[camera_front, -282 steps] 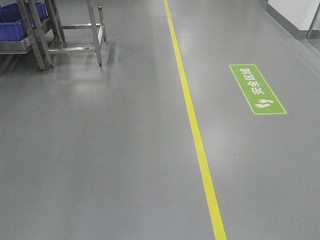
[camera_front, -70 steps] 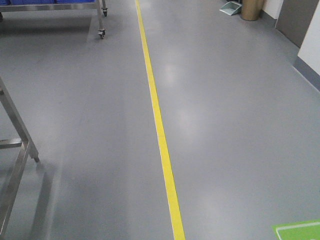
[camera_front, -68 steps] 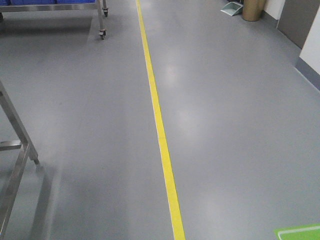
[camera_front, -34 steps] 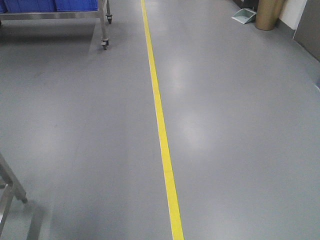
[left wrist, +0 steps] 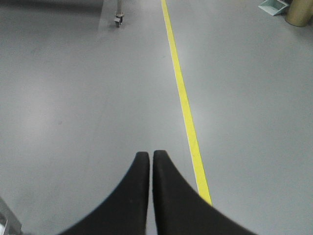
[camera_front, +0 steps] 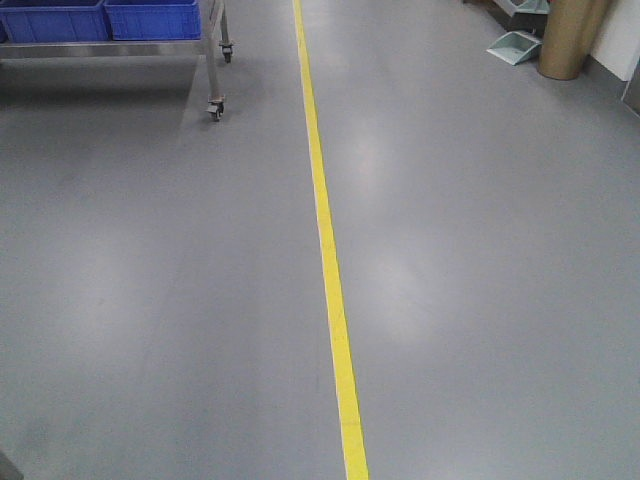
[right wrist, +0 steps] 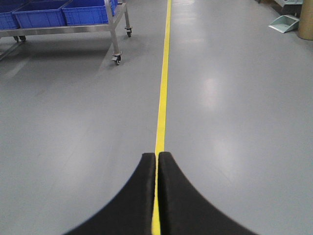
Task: Move and align brake pads A on conveyor
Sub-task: 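Drive the base along the yellow floor line toward the steel table, then turn the base to face the steel table with two brake pads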
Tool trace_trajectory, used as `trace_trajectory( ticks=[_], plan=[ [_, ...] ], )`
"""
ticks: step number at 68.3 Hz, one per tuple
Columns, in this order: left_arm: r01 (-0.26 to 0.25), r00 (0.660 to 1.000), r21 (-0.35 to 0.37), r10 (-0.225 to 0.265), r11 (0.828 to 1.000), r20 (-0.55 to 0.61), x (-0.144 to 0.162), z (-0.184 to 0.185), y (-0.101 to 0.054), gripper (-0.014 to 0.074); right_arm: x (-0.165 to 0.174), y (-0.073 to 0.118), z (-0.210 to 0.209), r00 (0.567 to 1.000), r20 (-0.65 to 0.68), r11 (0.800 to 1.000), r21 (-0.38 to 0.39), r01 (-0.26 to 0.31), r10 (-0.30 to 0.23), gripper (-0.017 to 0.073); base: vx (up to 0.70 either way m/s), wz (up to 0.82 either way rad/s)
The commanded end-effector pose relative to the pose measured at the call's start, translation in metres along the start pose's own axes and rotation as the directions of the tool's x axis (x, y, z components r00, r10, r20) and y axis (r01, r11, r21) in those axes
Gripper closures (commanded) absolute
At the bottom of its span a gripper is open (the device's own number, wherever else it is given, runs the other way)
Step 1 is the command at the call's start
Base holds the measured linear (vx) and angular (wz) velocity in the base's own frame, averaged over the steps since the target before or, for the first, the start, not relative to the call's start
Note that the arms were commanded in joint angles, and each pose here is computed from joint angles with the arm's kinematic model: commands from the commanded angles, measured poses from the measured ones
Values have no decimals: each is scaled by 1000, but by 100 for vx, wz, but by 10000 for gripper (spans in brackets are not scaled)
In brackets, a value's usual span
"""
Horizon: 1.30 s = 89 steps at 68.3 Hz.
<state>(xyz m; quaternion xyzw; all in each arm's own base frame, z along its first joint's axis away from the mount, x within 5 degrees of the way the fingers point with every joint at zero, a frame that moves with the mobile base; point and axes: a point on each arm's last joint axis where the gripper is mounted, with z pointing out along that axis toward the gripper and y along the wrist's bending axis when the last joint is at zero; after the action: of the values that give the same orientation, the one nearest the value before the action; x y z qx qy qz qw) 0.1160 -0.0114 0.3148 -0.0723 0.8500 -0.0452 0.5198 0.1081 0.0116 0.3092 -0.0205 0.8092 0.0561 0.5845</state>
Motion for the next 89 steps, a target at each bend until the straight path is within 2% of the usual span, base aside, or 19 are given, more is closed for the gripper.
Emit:
trace_trajectory(
  ticks=[1,48,89],
  plan=[
    [-10,997,38,7,999,74,-12,-4,-4,600,-15,-1,-2,996,92,1000,13,11,-13,569,51,7],
    [-10,997,38,7,999,74,-12,-4,-4,600,-15,-1,-2,996,92,1000,13,11,-13,569,41,17],
    [-10,997,37,7,999,73,-12,-4,-4,600,-15,-1,-2,996,93,1000,13,11,-13,569,19,84]
  ],
)
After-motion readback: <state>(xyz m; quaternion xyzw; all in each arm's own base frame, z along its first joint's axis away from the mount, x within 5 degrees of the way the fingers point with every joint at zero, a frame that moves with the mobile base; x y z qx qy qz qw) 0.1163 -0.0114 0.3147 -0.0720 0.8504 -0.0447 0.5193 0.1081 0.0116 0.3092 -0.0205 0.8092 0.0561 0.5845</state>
